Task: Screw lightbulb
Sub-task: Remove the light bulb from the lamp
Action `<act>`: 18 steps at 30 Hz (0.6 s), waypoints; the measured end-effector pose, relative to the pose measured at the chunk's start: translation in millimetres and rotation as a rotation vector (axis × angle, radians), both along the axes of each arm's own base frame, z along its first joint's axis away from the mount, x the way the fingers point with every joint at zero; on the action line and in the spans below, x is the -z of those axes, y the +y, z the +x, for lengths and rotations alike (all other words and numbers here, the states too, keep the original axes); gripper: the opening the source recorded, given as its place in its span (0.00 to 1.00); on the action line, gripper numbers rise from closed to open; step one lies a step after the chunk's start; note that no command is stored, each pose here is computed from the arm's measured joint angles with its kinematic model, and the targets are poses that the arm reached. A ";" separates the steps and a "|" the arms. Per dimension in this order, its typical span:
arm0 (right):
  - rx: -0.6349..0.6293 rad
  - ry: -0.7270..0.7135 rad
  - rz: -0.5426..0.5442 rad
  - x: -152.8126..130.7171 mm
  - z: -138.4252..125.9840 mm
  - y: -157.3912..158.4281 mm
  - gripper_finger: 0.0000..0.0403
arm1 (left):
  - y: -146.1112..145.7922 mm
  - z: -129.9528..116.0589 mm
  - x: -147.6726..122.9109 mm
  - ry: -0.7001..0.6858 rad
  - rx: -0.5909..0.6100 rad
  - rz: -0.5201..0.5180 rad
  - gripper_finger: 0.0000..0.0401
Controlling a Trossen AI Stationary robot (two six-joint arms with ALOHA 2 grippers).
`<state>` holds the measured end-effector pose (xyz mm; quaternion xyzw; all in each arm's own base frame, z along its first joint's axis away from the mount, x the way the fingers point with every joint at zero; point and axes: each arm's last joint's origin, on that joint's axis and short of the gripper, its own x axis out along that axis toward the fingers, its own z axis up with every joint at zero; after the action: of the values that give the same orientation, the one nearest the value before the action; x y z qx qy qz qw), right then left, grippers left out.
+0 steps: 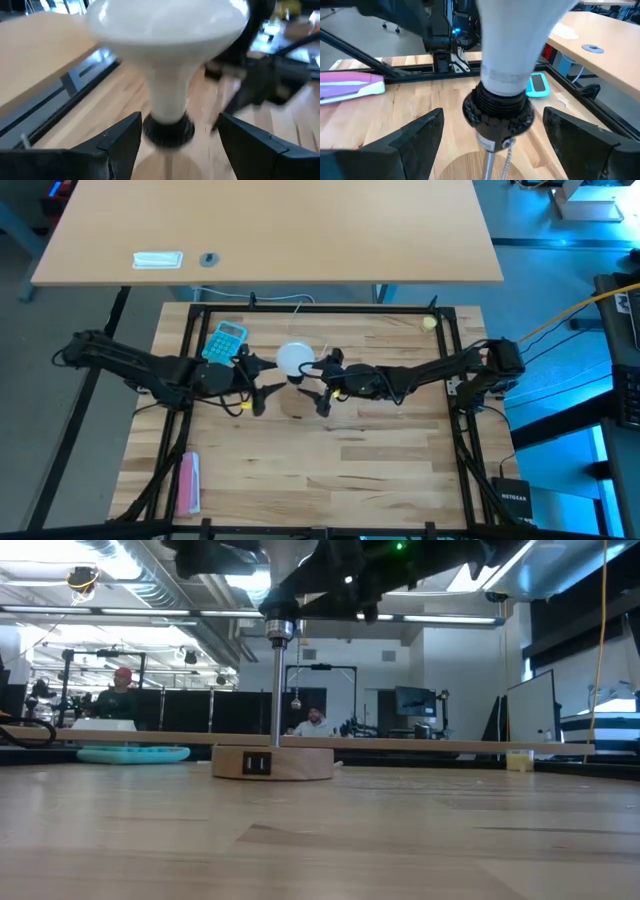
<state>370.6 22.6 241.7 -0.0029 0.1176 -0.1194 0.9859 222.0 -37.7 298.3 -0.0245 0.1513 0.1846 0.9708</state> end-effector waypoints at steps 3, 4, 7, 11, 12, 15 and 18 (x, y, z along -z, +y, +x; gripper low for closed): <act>0.000 0.013 -0.001 -4.3 -3.9 -0.3 0.85 | -0.7 -12.0 6.1 0.078 -0.009 -0.031 0.63; 0.000 0.019 -0.002 -4.8 -4.7 -0.4 0.85 | -0.9 -14.0 11.1 0.094 -0.011 -0.037 0.63; -0.012 0.028 0.001 -7.8 -7.4 -0.3 0.85 | -0.9 -16.4 34.1 0.123 -0.011 -0.033 0.63; -0.018 0.041 0.001 -14.7 -13.3 -0.6 0.85 | 1.0 -14.6 62.4 0.062 -0.011 -0.037 0.63; -0.018 0.040 0.001 -17.3 -15.2 -0.8 0.85 | 2.0 -13.6 67.9 0.047 -0.006 -0.029 0.63; -0.016 0.022 0.002 -25.4 -19.6 -1.4 0.85 | 7.2 -8.4 78.9 -0.008 0.005 -0.012 0.63; 0.007 0.001 -0.002 -30.6 -21.8 -2.3 0.85 | 12.6 -0.5 88.0 -0.032 0.021 -0.030 0.63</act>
<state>348.7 20.3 272.3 -0.0038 0.1180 -0.1231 0.9854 221.5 -25.1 210.2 -0.0404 0.1388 0.1715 0.9745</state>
